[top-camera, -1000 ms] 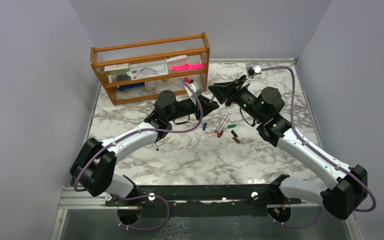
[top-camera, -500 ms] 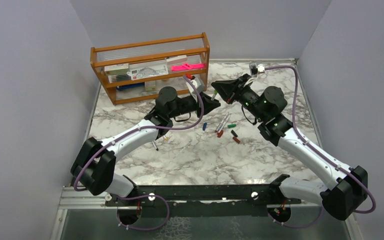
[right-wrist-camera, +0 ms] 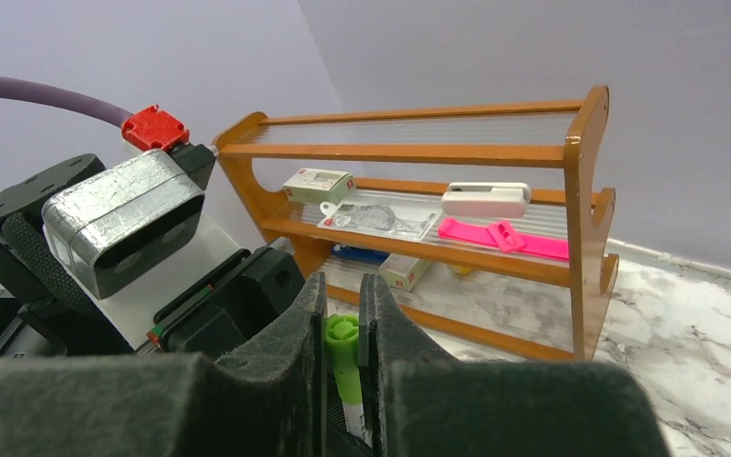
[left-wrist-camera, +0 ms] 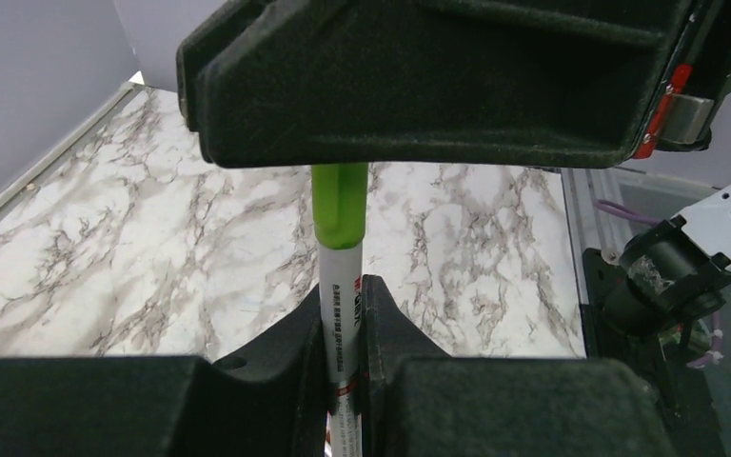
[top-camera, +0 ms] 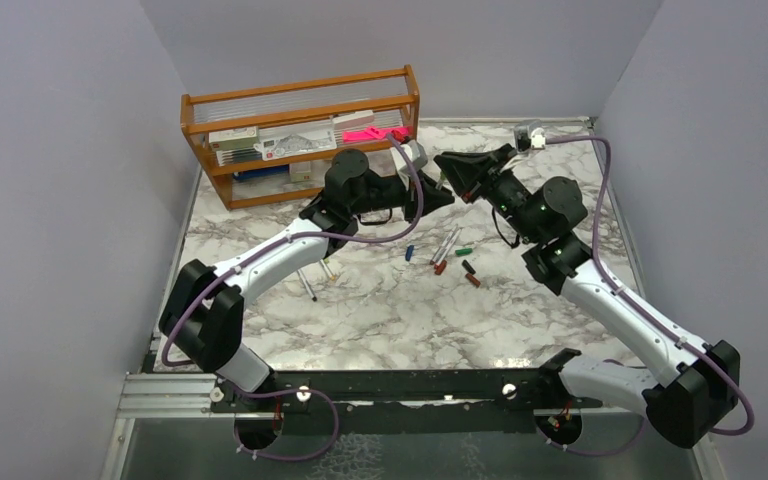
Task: Insert the pens into the pen caps
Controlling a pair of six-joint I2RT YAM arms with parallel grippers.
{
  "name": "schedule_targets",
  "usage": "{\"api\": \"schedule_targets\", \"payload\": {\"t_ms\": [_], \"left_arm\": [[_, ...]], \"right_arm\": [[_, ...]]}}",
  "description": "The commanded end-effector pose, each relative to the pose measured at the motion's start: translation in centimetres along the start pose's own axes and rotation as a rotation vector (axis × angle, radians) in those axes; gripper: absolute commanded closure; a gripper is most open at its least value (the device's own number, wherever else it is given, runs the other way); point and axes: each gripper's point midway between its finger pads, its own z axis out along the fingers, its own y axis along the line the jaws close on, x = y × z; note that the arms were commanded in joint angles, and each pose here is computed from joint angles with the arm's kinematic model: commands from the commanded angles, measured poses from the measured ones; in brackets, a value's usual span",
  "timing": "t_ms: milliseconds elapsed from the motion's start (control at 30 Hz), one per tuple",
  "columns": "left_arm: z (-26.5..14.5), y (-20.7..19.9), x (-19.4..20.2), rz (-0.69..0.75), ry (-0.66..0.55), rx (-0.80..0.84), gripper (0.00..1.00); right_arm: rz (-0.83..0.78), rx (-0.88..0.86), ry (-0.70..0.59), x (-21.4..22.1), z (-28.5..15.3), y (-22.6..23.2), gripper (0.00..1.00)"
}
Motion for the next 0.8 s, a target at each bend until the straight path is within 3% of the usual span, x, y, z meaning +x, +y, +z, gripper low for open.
{"api": "schedule_targets", "payload": {"t_ms": [0,467,667,767], "left_arm": [[-0.1,-1.2,-12.5,0.306,-0.307,0.007,1.0],[-0.5,-1.5,-15.5,0.409,-0.352,0.027,1.0],[-0.4,-1.2,-11.3,0.294,-0.278,0.038,1.0],[-0.5,-1.1,-9.1,0.224,-0.254,0.035,1.0]], "right_arm": [[0.123,-0.048,0.481,13.5,-3.1,0.6,0.98],[0.208,-0.006,0.622,19.1,-3.9,-0.6,0.99],[0.189,-0.02,0.499,15.3,-1.9,0.0,0.99],[0.166,-0.014,0.43,12.9,-0.7,0.1,0.76]]}}
